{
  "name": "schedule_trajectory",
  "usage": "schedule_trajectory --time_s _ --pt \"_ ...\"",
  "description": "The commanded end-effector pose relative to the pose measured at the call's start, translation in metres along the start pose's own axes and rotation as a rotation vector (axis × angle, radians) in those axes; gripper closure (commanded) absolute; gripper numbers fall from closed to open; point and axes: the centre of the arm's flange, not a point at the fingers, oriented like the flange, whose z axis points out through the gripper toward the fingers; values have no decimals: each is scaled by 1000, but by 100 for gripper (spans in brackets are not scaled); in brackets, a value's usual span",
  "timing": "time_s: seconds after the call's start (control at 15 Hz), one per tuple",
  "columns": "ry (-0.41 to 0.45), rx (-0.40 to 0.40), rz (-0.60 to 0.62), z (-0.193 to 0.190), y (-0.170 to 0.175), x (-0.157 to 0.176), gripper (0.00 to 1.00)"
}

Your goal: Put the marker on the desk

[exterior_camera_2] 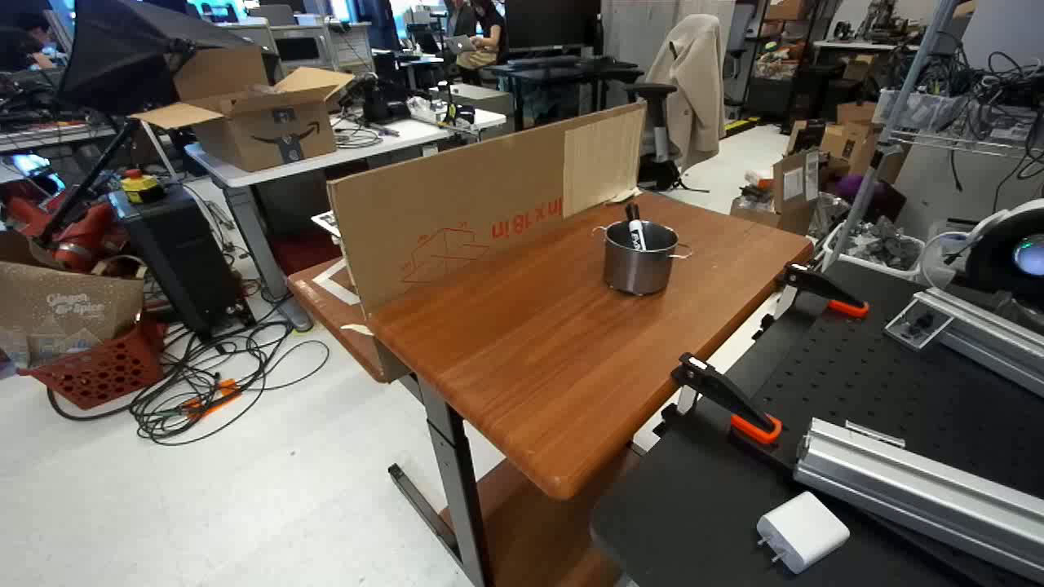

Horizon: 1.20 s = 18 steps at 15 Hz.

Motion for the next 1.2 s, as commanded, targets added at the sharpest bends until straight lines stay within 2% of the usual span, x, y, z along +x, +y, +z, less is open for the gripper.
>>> schedule_trajectory --time_s 0.0,0.27,0.6,0.87,1.13 --pt "3 0 0 -1 0 0 0" --pt "6 0 0 -2 0 1 0" --pt "36 14 102 20 7 27 0" --pt "68 30 178 52 29 54 0" --pt "59 50 257 90 64 67 0"
